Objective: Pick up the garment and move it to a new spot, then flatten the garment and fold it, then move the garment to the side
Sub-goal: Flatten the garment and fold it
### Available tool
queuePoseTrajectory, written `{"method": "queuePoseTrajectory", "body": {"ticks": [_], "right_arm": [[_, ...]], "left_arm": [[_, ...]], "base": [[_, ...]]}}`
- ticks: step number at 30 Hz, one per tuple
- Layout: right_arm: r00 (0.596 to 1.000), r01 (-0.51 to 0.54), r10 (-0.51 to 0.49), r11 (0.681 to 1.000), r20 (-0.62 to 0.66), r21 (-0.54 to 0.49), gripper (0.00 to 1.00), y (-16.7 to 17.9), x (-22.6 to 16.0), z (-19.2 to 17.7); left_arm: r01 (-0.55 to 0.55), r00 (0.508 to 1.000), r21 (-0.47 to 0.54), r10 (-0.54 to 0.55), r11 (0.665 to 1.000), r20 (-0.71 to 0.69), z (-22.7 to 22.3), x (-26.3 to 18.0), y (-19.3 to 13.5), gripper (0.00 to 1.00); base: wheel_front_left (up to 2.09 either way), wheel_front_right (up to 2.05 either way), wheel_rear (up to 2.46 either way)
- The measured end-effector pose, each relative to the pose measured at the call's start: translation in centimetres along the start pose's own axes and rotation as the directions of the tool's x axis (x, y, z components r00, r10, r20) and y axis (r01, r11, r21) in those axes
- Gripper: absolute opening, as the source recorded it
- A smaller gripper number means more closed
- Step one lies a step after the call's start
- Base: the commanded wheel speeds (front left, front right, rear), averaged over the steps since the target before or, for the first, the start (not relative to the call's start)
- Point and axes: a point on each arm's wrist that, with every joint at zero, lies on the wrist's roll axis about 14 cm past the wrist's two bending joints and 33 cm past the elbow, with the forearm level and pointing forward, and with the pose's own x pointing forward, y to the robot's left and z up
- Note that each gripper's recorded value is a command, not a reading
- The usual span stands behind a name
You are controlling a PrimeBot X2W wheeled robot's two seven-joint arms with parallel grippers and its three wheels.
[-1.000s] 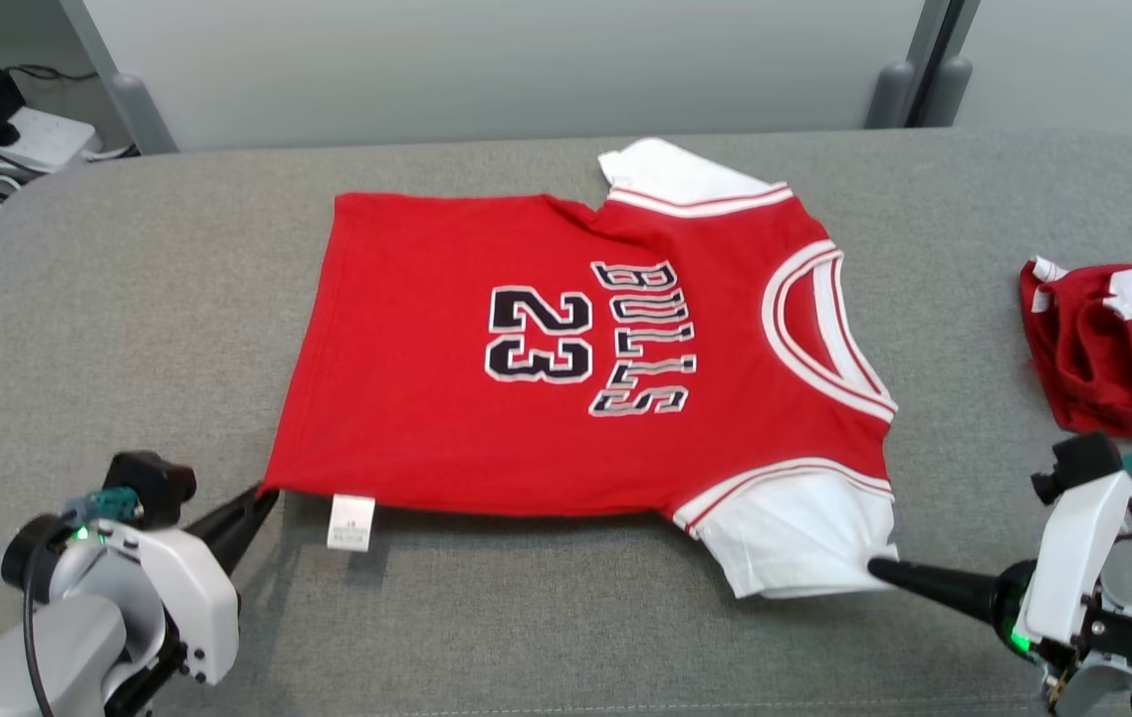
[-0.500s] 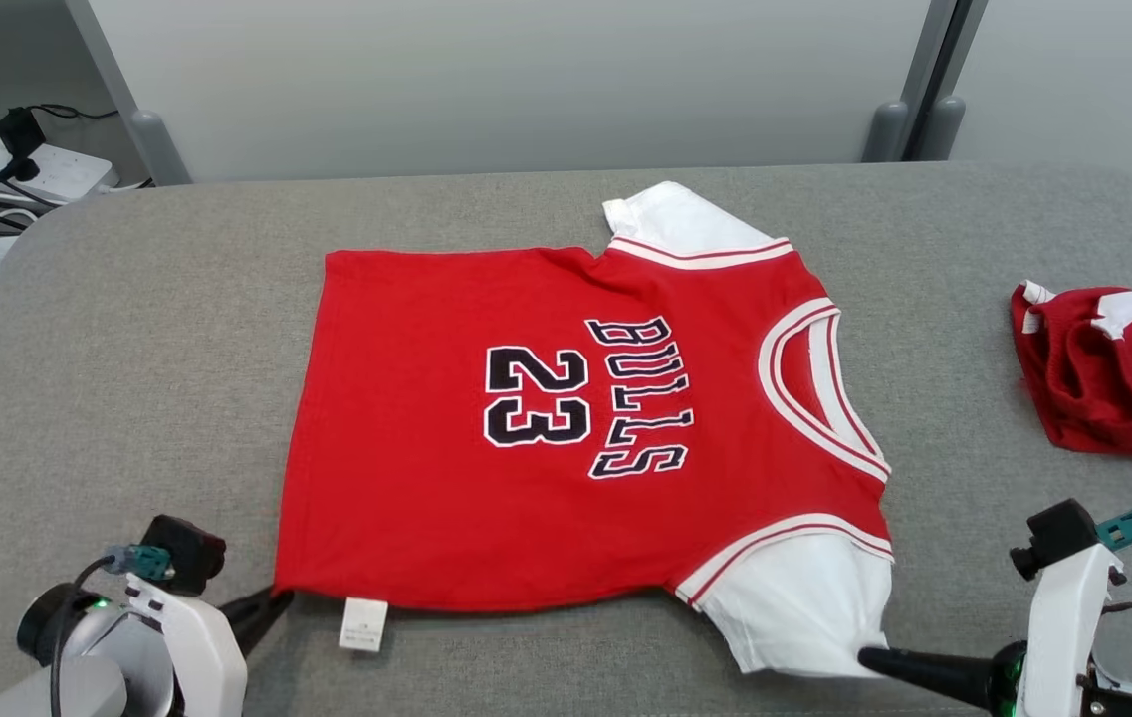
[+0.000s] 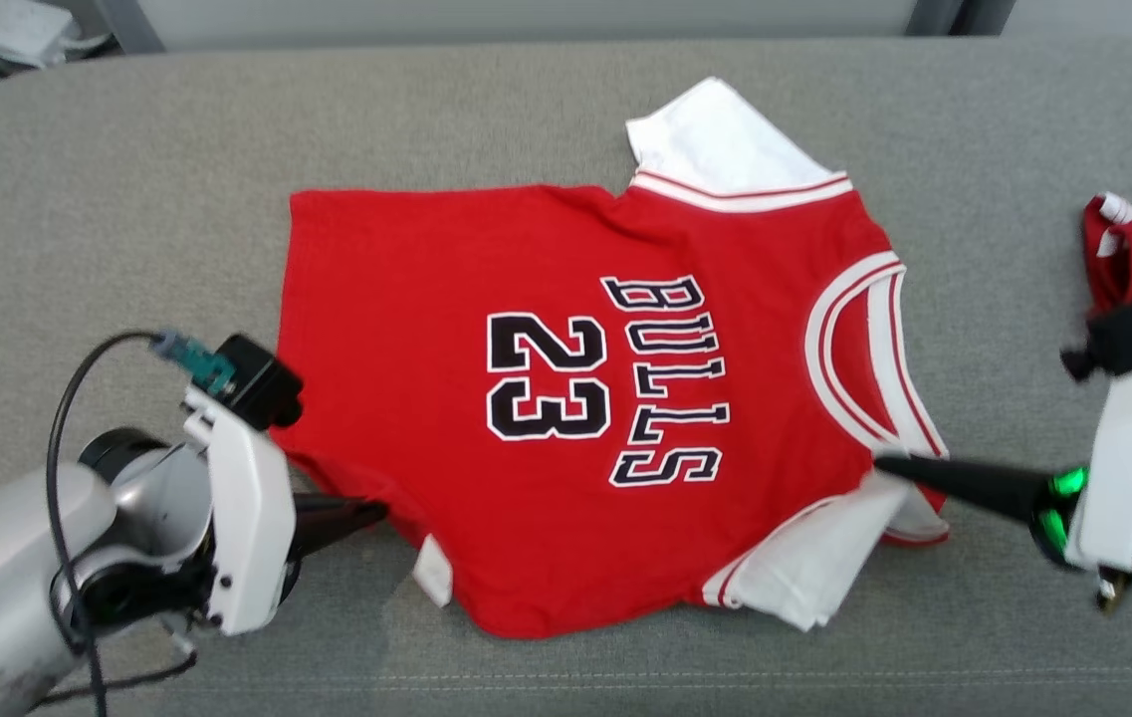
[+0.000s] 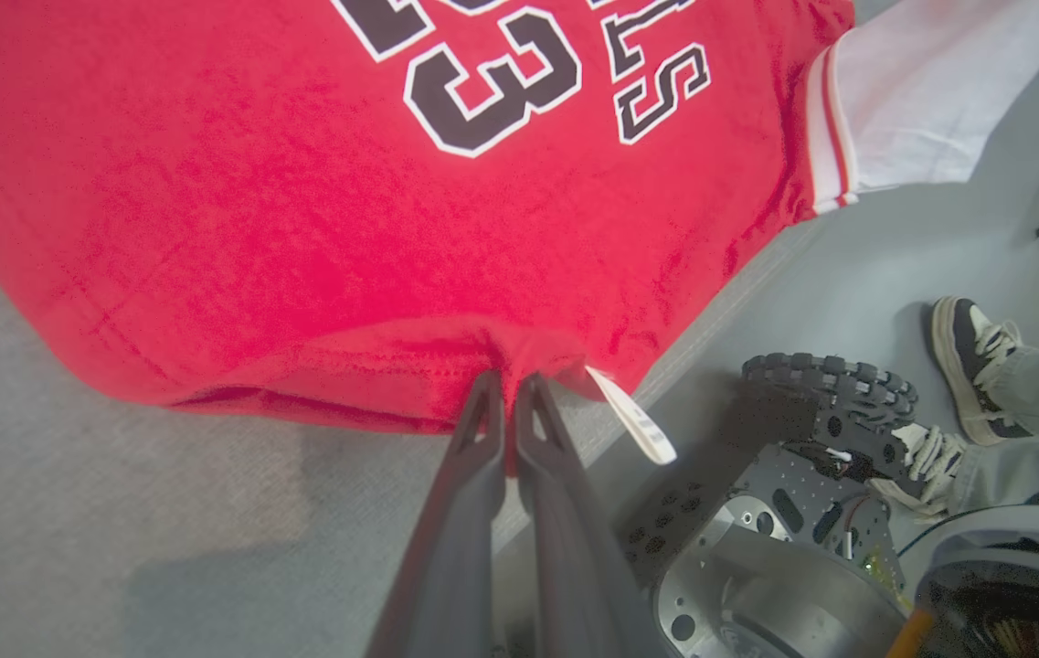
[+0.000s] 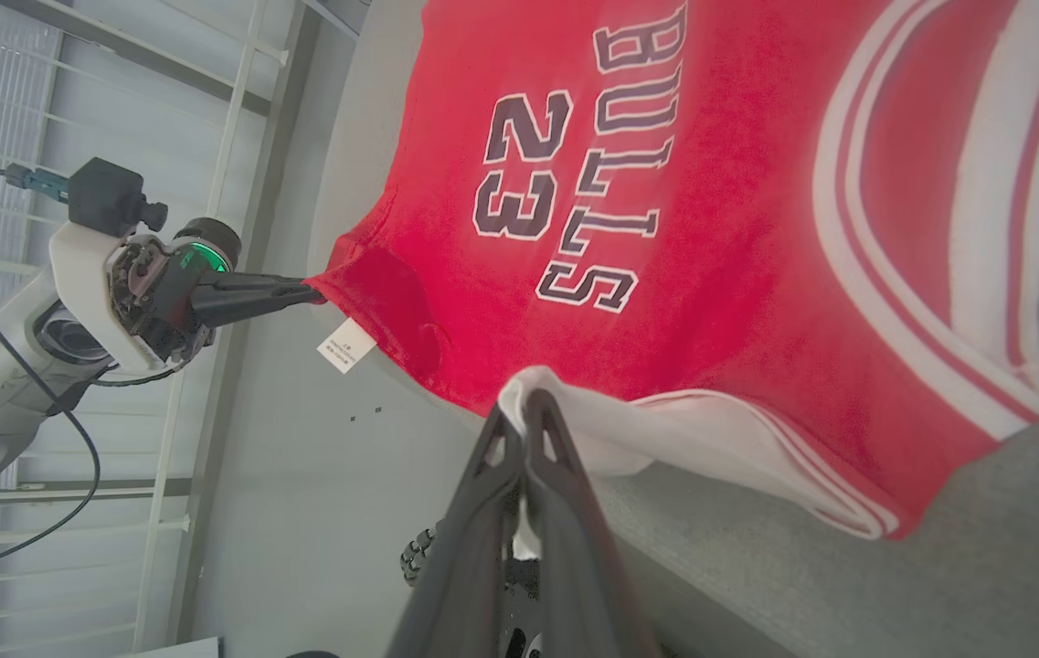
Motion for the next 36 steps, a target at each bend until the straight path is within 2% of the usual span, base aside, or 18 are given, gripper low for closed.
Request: {"method": "queuePoseTrajectory", "body": {"ticks": [3, 5, 6, 7, 8, 9, 10, 11, 12, 13, 14, 17, 22, 24, 29, 31, 35, 36], "right_arm": [[0.999, 0.017, -0.016, 0.999, 0.037, -0.030, 0.00, -0.6, 3.1, 5.0], [0.996, 0.025, -0.024, 1.000, 0.085, -0.016, 0.00, -1.1, 5.6, 8.9], [0.953, 0.060, -0.049, 0.998, 0.298, -0.029, 0.00, -1.1, 6.7, 16.3], [0.882, 0.078, -0.048, 0.996, 0.469, -0.044, 0.00, -0.5, 5.9, 21.6], [0.768, 0.095, -0.029, 0.993, 0.640, -0.070, 0.00, 0.6, 4.0, 27.0], [0.602, 0.114, 0.002, 0.990, 0.798, -0.088, 0.00, 2.0, 0.8, 32.1], [0.441, 0.146, 0.044, 0.982, 0.896, -0.120, 0.00, 3.7, -2.5, 36.0], [0.334, 0.154, 0.084, 0.978, 0.939, -0.142, 0.00, 5.0, -4.9, 38.5], [0.284, 0.163, 0.106, 0.974, 0.953, -0.157, 0.00, 5.7, -6.1, 39.9], [0.293, 0.177, 0.105, 0.971, 0.950, -0.162, 0.00, 5.6, -5.8, 40.4], [0.320, 0.179, 0.089, 0.972, 0.943, -0.152, 0.00, 5.0, -4.9, 40.4], [0.419, 0.173, 0.003, 0.981, 0.908, -0.083, 0.00, 1.7, -1.6, 38.5], [0.484, 0.163, -0.053, 0.986, 0.874, -0.030, 0.00, -1.9, -0.6, 37.6], [0.547, 0.147, -0.077, 0.989, 0.834, -0.005, 0.00, -3.5, 0.8, 36.3], [0.800, 0.122, -0.150, 0.989, 0.581, 0.088, 0.00, -8.6, 5.9, 28.1], [0.868, 0.101, -0.144, 0.988, 0.475, 0.113, 0.00, -9.4, 6.5, 24.5], [0.932, 0.088, -0.125, 0.988, 0.340, 0.123, 0.00, -9.7, 5.2, 19.4], [0.971, 0.065, -0.101, 0.984, 0.218, 0.166, 0.00, -8.5, 3.8, 12.5]], "left_arm": [[0.104, 0.993, -0.118, -0.109, 0.988, -0.039, 2.6, 2.4, -0.6, 0.00], [0.090, 0.994, -0.164, -0.098, 0.982, -0.046, 4.8, 4.1, 1.3, 0.00], [-0.006, 0.993, -0.090, 0.017, 0.996, 0.115, 11.0, 4.7, 5.0, 0.00], [-0.115, 0.938, 0.019, 0.102, 0.993, 0.330, 17.1, 3.6, 7.4, 0.00], [-0.254, 0.801, 0.130, 0.134, 0.958, 0.583, 24.3, 0.7, 8.7, 0.00], [-0.408, 0.592, 0.200, 0.091, 0.891, 0.801, 31.2, -3.7, 8.5, 0.00], [-0.464, 0.411, 0.177, 0.034, 0.868, 0.911, 36.1, -7.7, 7.8, 0.00], [-0.508, 0.317, 0.180, -0.011, 0.842, 0.948, 38.6, -9.7, 7.3, 0.00], [-0.519, 0.283, 0.179, -0.029, 0.836, 0.959, 39.7, -9.9, 7.3, 0.00], [-0.508, 0.311, 0.182, -0.018, 0.842, 0.950, 39.5, -8.4, 8.1, 0.00], [-0.506, 0.365, 0.193, 0.006, 0.841, 0.931, 38.5, -6.1, 9.1, 0.00], [-0.462, 0.480, 0.151, 0.103, 0.874, 0.871, 34.4, -0.6, 12.4, 0.00], [-0.465, 0.520, 0.087, 0.192, 0.881, 0.833, 32.0, 2.3, 16.6, 0.00], [-0.447, 0.554, 0.066, 0.219, 0.892, 0.803, 30.3, 4.4, 17.8, 0.00], [-0.349, 0.686, 0.054, 0.217, 0.935, 0.694, 23.6, 10.6, 17.8, 0.00], [-0.308, 0.710, 0.047, 0.197, 0.950, 0.676, 21.9, 11.4, 16.9, 0.00], [-0.287, 0.700, 0.030, 0.189, 0.957, 0.688, 20.3, 9.8, 15.7, 0.00], [-0.284, 0.737, 0.010, 0.211, 0.959, 0.642, 14.5, 8.1, 13.1, 0.00]], "base": [[0.00, 0.00, 0.00], [0.00, 0.00, 0.00], [0.00, 0.00, 0.00], [0.00, 0.00, 0.00], [0.00, 0.00, 0.00], [0.00, 0.00, 0.00], [0.00, 0.00, 0.00], [0.00, 0.00, 0.00], [0.00, 0.00, 0.00], [0.00, 0.00, 0.00], [0.00, 0.00, 0.00], [0.00, 0.00, 0.00], [0.00, 0.00, 0.00], [0.00, 0.00, 0.00], [0.00, 0.00, 0.00], [0.00, 0.00, 0.00], [0.00, 0.00, 0.00], [0.00, 0.00, 0.00]]}}
